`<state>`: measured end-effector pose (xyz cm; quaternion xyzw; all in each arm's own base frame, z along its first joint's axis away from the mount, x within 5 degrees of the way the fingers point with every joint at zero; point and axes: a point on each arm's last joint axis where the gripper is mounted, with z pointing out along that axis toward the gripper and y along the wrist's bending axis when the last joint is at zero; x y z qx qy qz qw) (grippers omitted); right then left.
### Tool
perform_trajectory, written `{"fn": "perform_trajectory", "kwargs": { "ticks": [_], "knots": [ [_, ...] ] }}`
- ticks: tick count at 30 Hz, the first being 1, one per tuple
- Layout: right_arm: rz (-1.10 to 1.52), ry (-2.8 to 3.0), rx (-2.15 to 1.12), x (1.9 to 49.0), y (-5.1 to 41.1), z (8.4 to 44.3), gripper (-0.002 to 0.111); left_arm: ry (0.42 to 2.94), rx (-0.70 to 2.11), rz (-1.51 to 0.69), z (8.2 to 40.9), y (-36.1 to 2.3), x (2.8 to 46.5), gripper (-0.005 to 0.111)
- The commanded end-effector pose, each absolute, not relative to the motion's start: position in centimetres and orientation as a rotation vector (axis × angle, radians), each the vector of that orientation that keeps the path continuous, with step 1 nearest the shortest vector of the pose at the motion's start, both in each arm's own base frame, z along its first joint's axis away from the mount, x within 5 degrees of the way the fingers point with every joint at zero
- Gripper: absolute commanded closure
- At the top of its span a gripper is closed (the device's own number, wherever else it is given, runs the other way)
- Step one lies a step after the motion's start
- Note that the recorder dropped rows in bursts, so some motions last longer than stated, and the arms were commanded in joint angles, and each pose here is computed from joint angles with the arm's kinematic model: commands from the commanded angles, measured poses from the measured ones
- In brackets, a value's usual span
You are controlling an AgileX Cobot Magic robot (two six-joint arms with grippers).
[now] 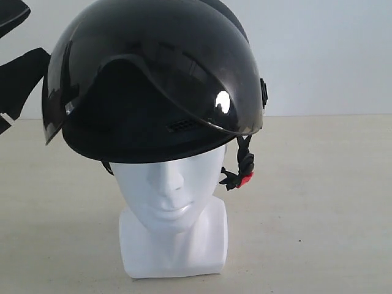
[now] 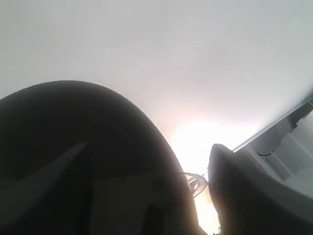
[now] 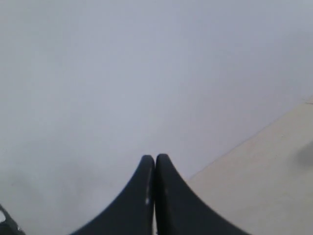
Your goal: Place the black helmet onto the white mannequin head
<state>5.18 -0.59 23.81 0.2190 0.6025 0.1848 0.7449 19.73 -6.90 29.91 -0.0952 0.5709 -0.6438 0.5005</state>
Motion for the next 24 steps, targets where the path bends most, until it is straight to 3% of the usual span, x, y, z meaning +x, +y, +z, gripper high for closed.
{"fn": "perform_trajectory", "kwargs": {
  "ticks": [1,8,15,18,20,22,24],
  "knots": [
    [0.365,1.434,0.373,4.1,0.2,26.9,0.108,1.392,-0.24,-1.518,30.2,-6.8,19.6,0.042],
    [0.494,1.497,0.389,4.7,0.8,30.3,0.108,1.387,-0.304,-1.508,30.1,-6.2,19.9,0.042],
    [0.454,1.915,0.162,7.3,2.2,32.8,0.108,1.273,-0.349,-1.604,31.0,-3.8,19.7,0.045],
    [0.525,2.192,0.164,9.6,2.8,31.9,0.108,1.248,-0.401,-1.59,31.1,-2.9,19.8,0.059],
    [0.544,2.308,0.175,10.9,3.0,31.2,0.108,1.248,-0.408,-1.567,31.0,-2.4,19.9,0.075],
    [0.567,2.352,0.213,12.2,3.0,30.6,0.108,1.273,-0.386,-1.548,30.9,-2.4,19.8,0.098],
    [0.589,2.334,0.281,13.6,3.0,30.4,0.108,1.327,-0.319,-1.498,30.8,-2.4,19.7,0.103]
  ]
}}
